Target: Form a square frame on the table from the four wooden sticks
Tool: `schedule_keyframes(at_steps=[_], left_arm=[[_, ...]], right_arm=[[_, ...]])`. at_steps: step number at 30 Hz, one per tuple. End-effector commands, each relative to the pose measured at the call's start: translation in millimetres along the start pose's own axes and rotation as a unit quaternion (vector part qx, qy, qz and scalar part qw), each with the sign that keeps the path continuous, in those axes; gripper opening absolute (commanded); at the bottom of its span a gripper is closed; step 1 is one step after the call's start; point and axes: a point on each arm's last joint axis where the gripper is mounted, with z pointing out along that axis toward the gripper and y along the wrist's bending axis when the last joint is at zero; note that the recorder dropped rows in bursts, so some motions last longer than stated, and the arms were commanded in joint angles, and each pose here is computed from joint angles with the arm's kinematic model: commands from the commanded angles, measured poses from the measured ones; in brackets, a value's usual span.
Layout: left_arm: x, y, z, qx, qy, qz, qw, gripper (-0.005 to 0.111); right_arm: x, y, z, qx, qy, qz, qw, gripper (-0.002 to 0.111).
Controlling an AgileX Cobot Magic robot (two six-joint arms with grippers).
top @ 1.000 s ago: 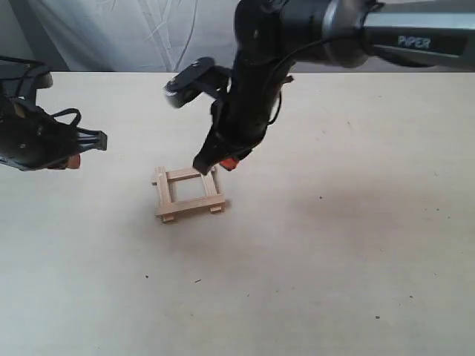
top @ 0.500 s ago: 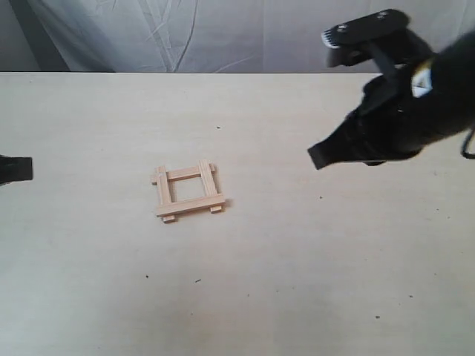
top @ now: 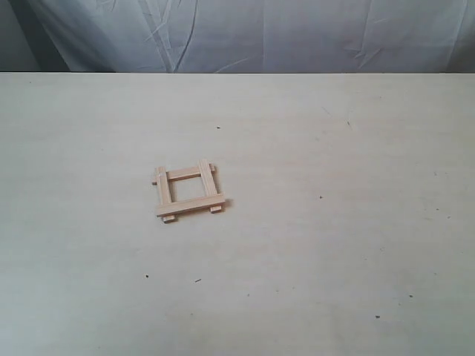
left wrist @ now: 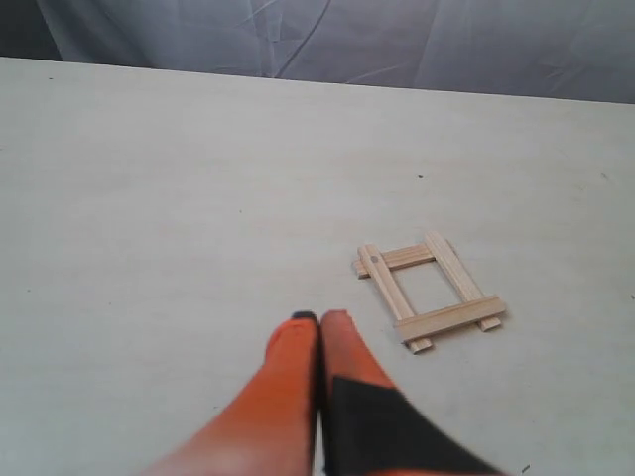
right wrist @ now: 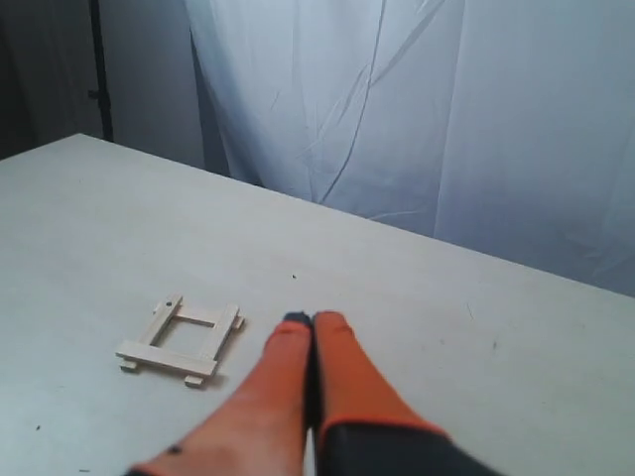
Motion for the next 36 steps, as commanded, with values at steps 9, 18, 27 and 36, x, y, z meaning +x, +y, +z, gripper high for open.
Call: schedule_keyframes(at_steps=[9,18,27,36], left_arm=[[1.8,0.7,0.1,-0.002,0.000,0.004,1.000,0.000],[1.8,0.7,0.1,-0.002,0.000,0.004,1.000,0.000],[1.8,0.8,0.1,-0.003,-0.001,0.005,1.000,0.000],[1.8,0.8,0.1,-0.003,-0.001,0.005,1.000,0.000]], right_arm=[[0.1,-9.9,-13.7,0.113,-0.036,0.064,0.991,0.000],[0.9,-19.3,-16.6,0.209,-0.038,0.077,0.974,0.000],[34.8,-18.8,-21.7,0.244,-0.033,0.047,0.968,0.000],[115.3,-25.7,0.0,0.267,0.041,0.070,0.960,0.000]])
